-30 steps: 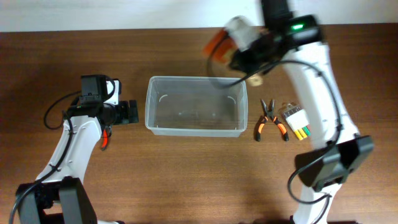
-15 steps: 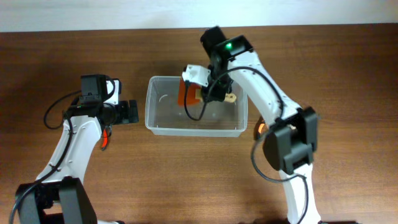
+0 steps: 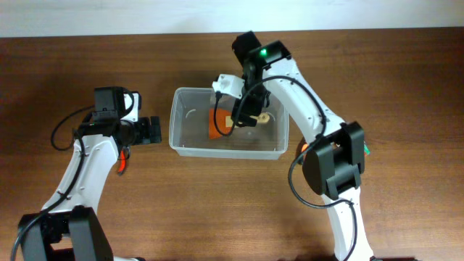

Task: Pack container
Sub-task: 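Carry the scraper with the right gripper and drop it into the container, then move the right gripper to the marker pack and grasp it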

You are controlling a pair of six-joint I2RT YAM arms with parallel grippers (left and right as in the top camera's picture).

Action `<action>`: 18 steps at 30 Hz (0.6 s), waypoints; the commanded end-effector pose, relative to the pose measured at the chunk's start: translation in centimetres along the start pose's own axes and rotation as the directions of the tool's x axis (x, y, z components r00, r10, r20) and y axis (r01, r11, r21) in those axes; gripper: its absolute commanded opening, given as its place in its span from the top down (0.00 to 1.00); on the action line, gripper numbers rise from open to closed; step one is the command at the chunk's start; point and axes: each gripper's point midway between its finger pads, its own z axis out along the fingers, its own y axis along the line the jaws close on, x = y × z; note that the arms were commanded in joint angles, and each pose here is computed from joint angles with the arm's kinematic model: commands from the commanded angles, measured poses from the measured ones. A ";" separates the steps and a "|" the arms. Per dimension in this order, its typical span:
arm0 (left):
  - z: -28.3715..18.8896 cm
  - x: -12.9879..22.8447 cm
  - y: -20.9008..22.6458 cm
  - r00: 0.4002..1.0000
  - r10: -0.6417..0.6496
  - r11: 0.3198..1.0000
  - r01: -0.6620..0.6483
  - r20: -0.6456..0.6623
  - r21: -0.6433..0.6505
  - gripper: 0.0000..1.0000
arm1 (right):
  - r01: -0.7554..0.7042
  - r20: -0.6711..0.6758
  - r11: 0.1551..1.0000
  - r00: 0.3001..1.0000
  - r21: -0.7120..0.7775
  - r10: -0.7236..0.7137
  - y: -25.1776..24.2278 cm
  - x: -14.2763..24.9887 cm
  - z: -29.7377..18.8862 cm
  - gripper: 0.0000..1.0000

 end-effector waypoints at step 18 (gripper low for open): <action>-0.1 -0.7 0.2 1.000 0.012 1.000 -0.012 0.014 -0.008 0.01 | -0.910 0.350 0.373 0.413 0.180 0.841 -9.3 21.7 -21.8 0.00</action>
